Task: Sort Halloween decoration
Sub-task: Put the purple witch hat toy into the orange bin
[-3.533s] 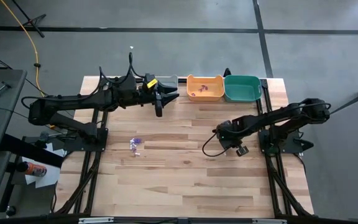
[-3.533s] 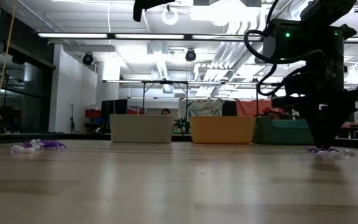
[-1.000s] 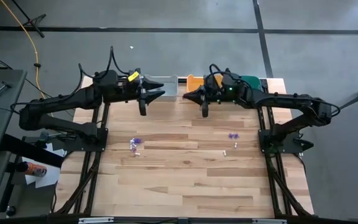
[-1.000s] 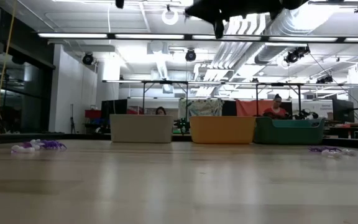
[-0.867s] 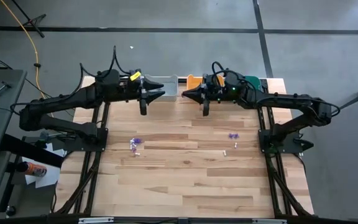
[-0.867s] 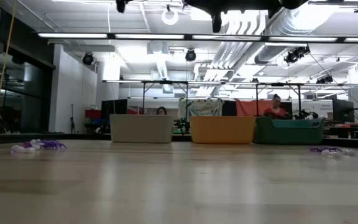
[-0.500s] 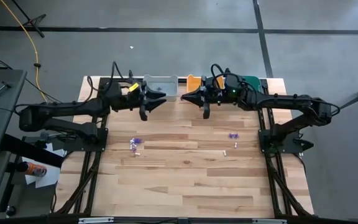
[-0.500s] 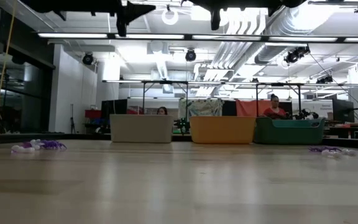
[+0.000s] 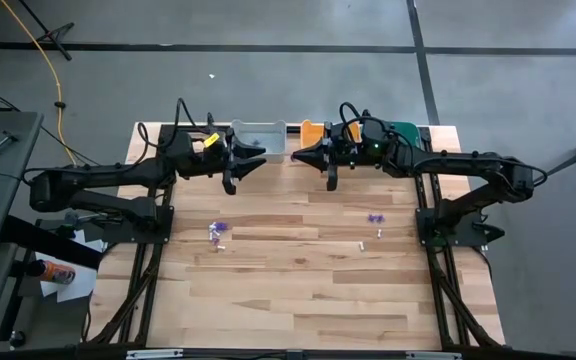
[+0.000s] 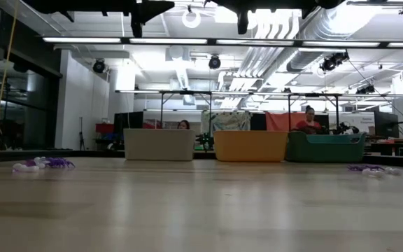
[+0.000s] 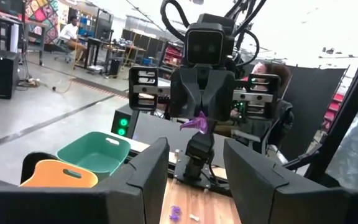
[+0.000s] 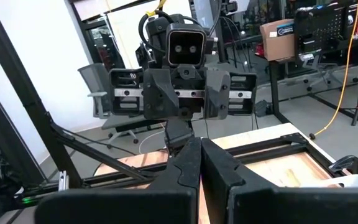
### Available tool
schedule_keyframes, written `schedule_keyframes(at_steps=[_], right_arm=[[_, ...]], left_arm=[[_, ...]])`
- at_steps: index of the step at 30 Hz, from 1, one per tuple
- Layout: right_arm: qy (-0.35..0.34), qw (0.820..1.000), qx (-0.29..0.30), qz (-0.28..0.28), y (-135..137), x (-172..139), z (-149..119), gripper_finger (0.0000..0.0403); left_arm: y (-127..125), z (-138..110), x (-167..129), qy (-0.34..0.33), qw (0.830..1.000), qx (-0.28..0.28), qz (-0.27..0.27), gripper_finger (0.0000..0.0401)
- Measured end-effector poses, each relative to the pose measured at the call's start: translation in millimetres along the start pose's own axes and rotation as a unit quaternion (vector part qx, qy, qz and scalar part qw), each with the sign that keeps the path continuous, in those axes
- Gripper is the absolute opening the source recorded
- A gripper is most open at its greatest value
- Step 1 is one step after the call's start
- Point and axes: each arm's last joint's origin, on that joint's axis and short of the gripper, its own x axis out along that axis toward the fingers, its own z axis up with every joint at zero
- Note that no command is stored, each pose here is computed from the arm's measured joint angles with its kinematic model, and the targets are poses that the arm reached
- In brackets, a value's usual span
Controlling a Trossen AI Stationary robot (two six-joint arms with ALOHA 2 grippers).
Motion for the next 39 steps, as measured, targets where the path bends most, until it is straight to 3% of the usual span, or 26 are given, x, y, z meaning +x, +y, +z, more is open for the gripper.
schedule_keyframes(at_steps=[9,13,17,23,27,34,39], right_arm=[[0.026,0.999,-0.003,-0.019,-5,1,-6,0.0000],[0.053,0.996,-0.015,-0.069,-25,2,-14,0.0000],[0.063,0.987,-0.009,-0.147,-58,0,-2,0.0000],[0.147,0.943,0.006,-0.299,-120,-15,-1,0.0000],[0.188,0.915,0.052,-0.355,-158,-27,-22,0.0000],[0.298,0.854,0.169,-0.391,-196,-28,-91,0.0000],[0.327,0.831,0.208,-0.399,-204,-21,-121,0.0000]], left_arm=[[0,0,0,-0.001,1.000,0.000,0.000,0.0143],[0,0,0,-0.001,1.000,-0.011,0.001,0.0143],[0,0,0,-0.001,1.000,-0.018,0.001,0.0143],[0,0,0,-0.002,1.000,-0.018,0.004,0.0143],[0,0,0,-0.002,1.000,-0.018,0.005,0.0143],[1,0,0,-0.005,1.000,-0.022,0.013,0.0143],[2,1,0,-0.010,0.999,-0.022,0.031,0.0143]])
